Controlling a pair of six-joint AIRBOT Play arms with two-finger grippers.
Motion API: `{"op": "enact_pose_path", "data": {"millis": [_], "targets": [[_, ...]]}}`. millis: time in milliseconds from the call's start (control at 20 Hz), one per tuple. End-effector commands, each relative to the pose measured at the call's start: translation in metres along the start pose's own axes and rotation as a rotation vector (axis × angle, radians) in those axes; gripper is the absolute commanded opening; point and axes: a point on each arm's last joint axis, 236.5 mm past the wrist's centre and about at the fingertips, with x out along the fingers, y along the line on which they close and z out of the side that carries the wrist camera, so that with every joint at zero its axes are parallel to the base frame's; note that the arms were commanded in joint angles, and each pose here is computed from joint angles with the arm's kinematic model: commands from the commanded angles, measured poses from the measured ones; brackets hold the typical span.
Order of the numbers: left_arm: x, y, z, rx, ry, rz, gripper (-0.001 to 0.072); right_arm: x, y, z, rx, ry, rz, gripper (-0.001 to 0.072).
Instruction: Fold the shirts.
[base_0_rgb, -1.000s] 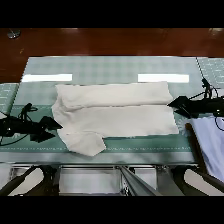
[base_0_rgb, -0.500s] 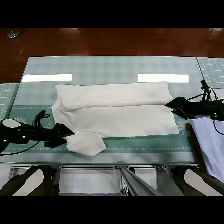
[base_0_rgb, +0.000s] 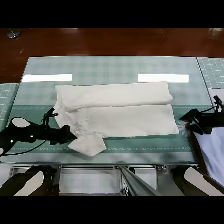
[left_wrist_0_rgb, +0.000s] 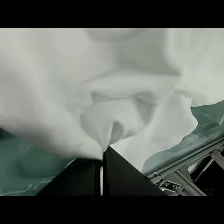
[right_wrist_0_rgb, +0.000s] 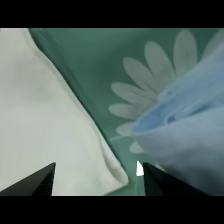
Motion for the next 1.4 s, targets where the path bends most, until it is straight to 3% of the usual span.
{"op": "enact_pose_path", "data": {"millis": [0, 200, 450, 500, 550, 600, 950, 1150, 1350], "targets": [[-0.005, -0.009, 0.006, 0.032, -0.010, -0.011, 0.0024, 0.017, -0.010, -0.033, -0.009, 0.112, -0.061, 0.0625], [-0.009, -0.014, 0.013, 0.046, -0.026, -0.013, 0.0024, 0.038, -0.003, -0.038, -0.047, 0.177, -0.067, 0.0624], [-0.009, -0.014, 0.013, 0.046, -0.027, -0.013, 0.0024, 0.053, 0.029, -0.020, 0.025, 0.130, 0.087, 0.0598], [-0.010, -0.014, 0.013, 0.048, -0.027, -0.013, 0.0024, 0.053, 0.034, -0.016, 0.019, 0.117, 0.107, 0.0449], [-0.012, -0.016, 0.015, 0.052, -0.027, -0.017, 0.0025, 0.050, 0.037, -0.012, -0.004, 0.106, 0.115, 0.0187], [-0.018, -0.020, 0.018, 0.062, -0.032, -0.025, 0.0025, 0.045, 0.041, -0.007, -0.056, 0.098, 0.124, 0.0022], [-0.078, -0.042, 0.088, 0.062, -0.237, -0.049, 0.0025, 0.001, 0.085, 0.049, -0.162, -0.038, 0.174, 0.0022], [-0.082, -0.051, 0.142, 0.075, -0.291, -0.031, 0.0025, 0.011, 0.125, 0.082, -0.250, -0.052, 0.194, 0.0022], [-0.078, -0.063, 0.201, 0.078, -0.308, -0.025, 0.0025, 0.023, 0.153, 0.132, -0.224, -0.083, 0.210, 0.0022]]}}
